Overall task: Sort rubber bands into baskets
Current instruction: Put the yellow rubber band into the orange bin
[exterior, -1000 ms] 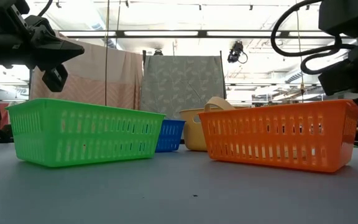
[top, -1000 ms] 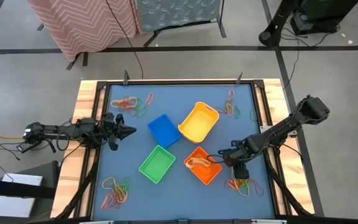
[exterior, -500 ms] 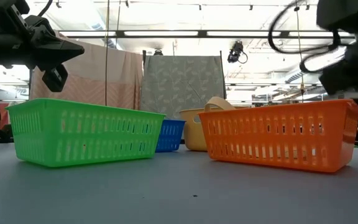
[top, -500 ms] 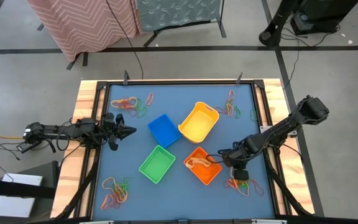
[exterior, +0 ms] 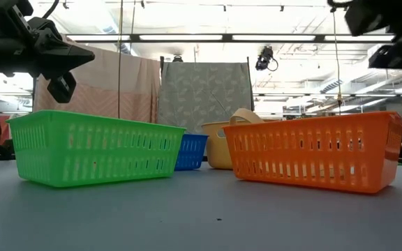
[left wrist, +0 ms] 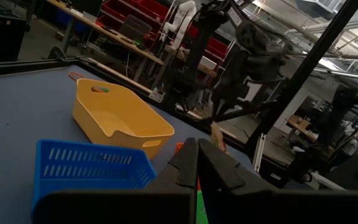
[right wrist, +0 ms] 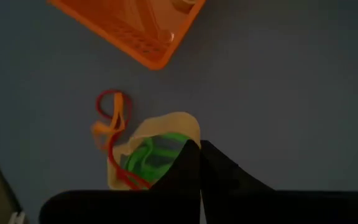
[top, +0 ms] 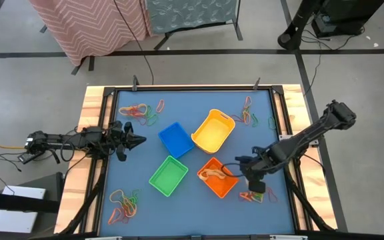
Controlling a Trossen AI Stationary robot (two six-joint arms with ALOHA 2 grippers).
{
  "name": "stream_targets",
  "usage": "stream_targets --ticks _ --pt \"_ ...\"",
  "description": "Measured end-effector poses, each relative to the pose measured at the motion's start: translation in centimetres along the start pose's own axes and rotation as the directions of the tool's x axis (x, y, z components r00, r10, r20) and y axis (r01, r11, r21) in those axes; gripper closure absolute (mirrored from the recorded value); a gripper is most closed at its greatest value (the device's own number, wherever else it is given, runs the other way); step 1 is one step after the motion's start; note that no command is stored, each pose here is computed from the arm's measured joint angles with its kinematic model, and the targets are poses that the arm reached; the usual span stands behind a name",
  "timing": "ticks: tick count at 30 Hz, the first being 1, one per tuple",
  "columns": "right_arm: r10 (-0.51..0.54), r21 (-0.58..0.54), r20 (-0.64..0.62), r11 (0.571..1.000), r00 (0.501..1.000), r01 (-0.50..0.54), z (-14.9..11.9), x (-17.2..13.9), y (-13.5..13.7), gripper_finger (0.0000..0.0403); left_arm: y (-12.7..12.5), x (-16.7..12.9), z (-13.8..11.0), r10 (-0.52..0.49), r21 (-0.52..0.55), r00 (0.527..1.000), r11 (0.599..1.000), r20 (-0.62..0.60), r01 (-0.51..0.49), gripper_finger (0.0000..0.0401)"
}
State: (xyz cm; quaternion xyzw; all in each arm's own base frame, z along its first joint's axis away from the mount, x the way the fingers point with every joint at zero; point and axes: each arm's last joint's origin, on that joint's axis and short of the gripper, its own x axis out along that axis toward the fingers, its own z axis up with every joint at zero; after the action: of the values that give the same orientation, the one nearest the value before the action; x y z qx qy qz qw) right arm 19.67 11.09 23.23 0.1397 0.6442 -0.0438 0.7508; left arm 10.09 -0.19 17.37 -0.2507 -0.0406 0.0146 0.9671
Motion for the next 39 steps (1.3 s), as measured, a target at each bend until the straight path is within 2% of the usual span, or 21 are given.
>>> stream_targets --ticks 3,9,16,22,25,32,36,39 --pt "0.009 0.007 0.008 1.0 1.0 -0.01 -0.4 -1.1 0.3 0.04 0.0 0.0 0.0 0.0 0.0 1.0 1.0 0.0 0.0 0.0385" --pt "-0.041 0.074 0.073 0.997 0.997 0.035 -0.8 -3.4 0.1 0.04 0.0 0.0 0.0 0.0 0.0 1.0 1.0 0.0 0.0 0.0385" --pt "-0.096 0.068 0.037 0.993 0.995 0.093 -1.4 -5.0 -0.3 0.04 0.0 0.0 0.0 0.0 0.0 1.0 1.0 0.0 0.0 0.0385" --pt "-0.047 0.014 0.019 0.999 0.999 0.046 -1.2 -5.9 0.1 0.04 0.0 0.0 0.0 0.0 0.0 1.0 1.0 0.0 0.0 0.0385" --pt "-0.094 0.042 0.013 0.995 0.996 0.093 -1.4 -6.5 -0.2 0.04 0.0 0.0 0.0 0.0 0.0 1.0 1.0 0.0 0.0 0.0385" --pt "-0.065 0.034 0.01 0.997 0.998 0.065 -1.3 -8.1 0.0 0.04 0.0 0.0 0.0 0.0 0.0 1.0 1.0 0.0 0.0 0.0385" --pt "0.011 0.018 -0.039 1.0 0.999 -0.01 -1.3 -8.6 0.3 0.04 0.0 0.0 0.0 0.0 0.0 1.0 1.0 0.0 0.0 0.0385" --pt "0.014 0.038 0.009 0.999 1.0 -0.014 -1.1 -9.1 0.4 0.04 0.0 0.0 0.0 0.0 0.0 1.0 1.0 0.0 0.0 0.0385"
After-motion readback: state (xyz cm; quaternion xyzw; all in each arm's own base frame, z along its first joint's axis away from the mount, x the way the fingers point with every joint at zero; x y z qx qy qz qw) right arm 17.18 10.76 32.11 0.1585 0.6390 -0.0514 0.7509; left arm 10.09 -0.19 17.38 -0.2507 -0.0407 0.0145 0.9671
